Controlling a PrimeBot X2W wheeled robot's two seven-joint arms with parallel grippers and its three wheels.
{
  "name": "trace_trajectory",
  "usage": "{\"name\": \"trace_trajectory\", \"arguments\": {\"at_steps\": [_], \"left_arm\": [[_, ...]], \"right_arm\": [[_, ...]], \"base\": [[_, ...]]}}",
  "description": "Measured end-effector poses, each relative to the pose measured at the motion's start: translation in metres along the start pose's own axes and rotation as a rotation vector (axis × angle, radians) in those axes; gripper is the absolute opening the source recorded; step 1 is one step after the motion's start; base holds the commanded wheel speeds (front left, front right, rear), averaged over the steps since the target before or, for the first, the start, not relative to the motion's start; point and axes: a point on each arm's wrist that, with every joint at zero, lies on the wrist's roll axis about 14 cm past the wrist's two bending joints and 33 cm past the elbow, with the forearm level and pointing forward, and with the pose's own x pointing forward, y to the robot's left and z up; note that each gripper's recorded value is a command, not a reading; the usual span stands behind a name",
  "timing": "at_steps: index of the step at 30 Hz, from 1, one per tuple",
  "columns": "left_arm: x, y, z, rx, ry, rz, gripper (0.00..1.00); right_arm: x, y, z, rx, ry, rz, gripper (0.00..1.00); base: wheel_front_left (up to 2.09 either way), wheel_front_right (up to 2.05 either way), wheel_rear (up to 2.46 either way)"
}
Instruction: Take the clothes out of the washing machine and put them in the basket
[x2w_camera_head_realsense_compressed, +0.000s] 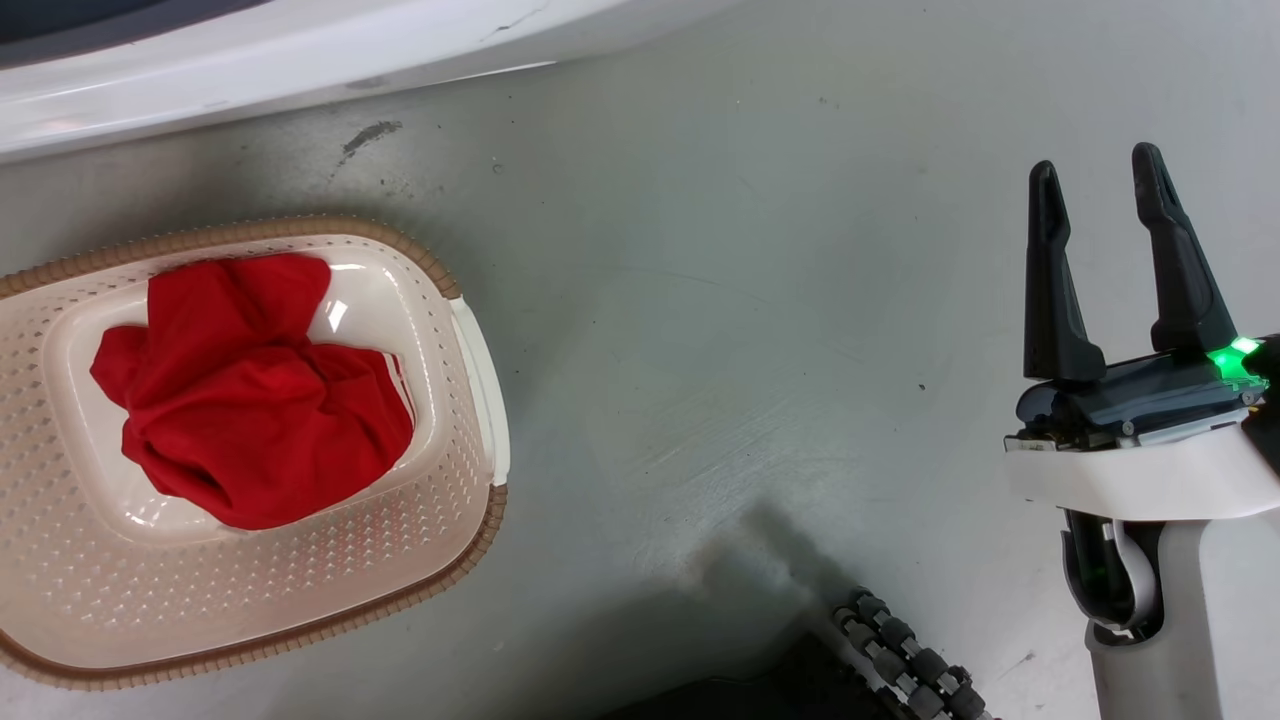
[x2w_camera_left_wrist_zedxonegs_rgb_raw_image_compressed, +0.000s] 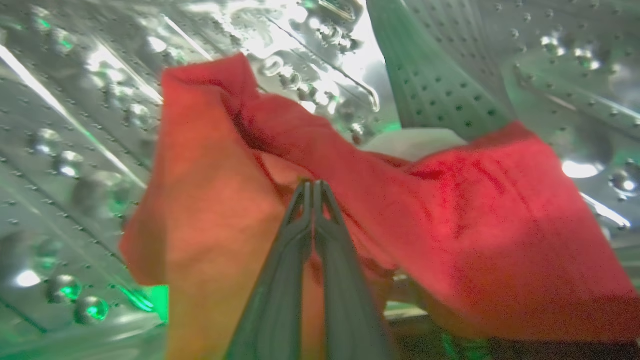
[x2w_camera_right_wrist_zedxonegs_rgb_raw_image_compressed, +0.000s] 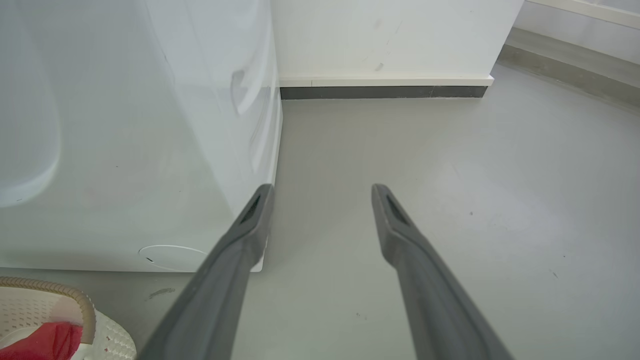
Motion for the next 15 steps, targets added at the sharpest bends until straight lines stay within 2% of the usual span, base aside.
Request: {"name": "trace_trajectory", "arguments": {"at_steps": [15], "left_arm": [[-0.036,0.013,0.054,0.026,-0.225,0.017,0.00]], "right_arm": [[-0.002,0.006,0.018,0.011,-0.044,0.016,1.00]], "base": [[0.00,0.00,0.00]]}}
